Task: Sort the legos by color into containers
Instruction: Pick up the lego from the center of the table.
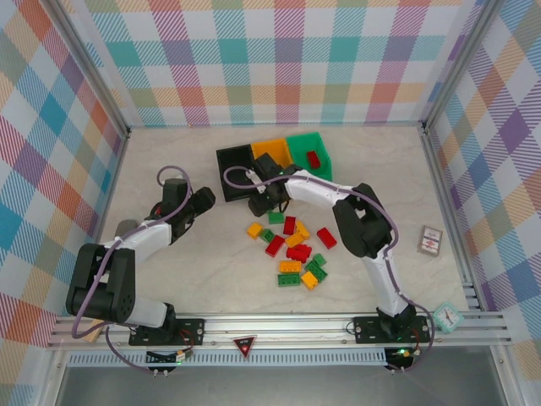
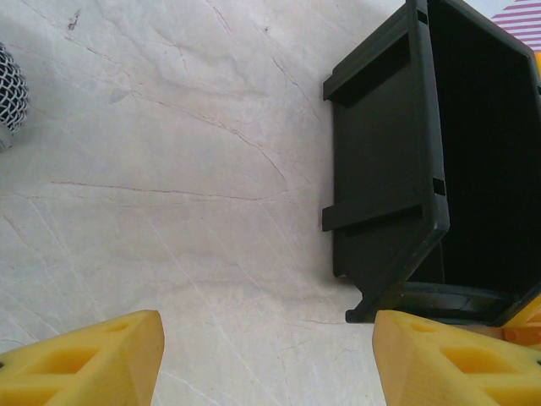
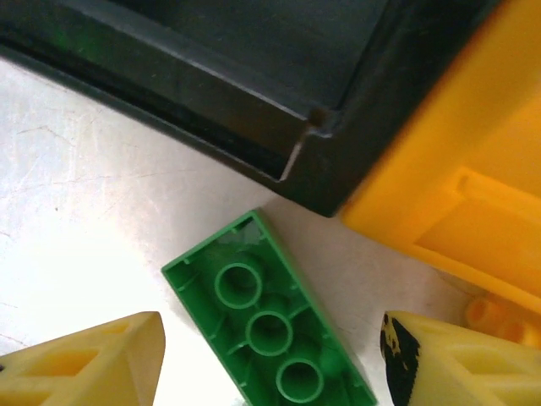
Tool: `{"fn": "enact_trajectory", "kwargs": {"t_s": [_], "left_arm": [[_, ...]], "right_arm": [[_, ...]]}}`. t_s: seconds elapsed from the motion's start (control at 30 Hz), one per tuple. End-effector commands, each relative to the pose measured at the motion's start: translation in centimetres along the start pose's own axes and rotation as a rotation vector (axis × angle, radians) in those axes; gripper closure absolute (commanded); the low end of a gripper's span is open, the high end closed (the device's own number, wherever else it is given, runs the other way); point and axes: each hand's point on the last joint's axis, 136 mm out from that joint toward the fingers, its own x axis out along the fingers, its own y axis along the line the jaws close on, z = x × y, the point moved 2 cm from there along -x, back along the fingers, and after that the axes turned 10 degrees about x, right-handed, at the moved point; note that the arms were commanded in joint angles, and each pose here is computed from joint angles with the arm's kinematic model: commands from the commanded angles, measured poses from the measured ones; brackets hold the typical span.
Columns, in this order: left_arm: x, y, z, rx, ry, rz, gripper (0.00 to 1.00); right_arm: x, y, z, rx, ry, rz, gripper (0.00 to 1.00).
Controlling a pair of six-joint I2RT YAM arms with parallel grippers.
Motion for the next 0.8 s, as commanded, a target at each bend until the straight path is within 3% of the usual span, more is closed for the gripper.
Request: {"fn": "enact_trajectory", "kwargs": {"t_s": [0.0,0.17,0.3,0.4,0.77], "left_arm": [[0.1,-0.1,0.2,-0.019,-0.012,-0.015,0.33],[0.2,-0.2,0.2,-0.021,-0.009,-0.020,0.33],[0.1,-0.1,0.3,-0.019,-0.011,-0.015,0.33],[0.0,-0.1,0.3,-0.018,-0.012,-0.014,0.34],[0.0,-0.1,0.3,-0.021,-0.013,-0.019,0.34]], "right_arm": [[1.2,0.5,-1.4,-0.001,0.047,0.014,0.32],[1.2,0.4,-1.5,-0.001,0.045,0.014,0.39],[0.7,0.9,-1.2,0.011,0.035,0.041,0.59],[-0.5,1.2,-0.4,0.012,0.001,0.052,0.67],[-6.8,3.3,3.4,0.073,-0.140,0.164,0.69]]}}
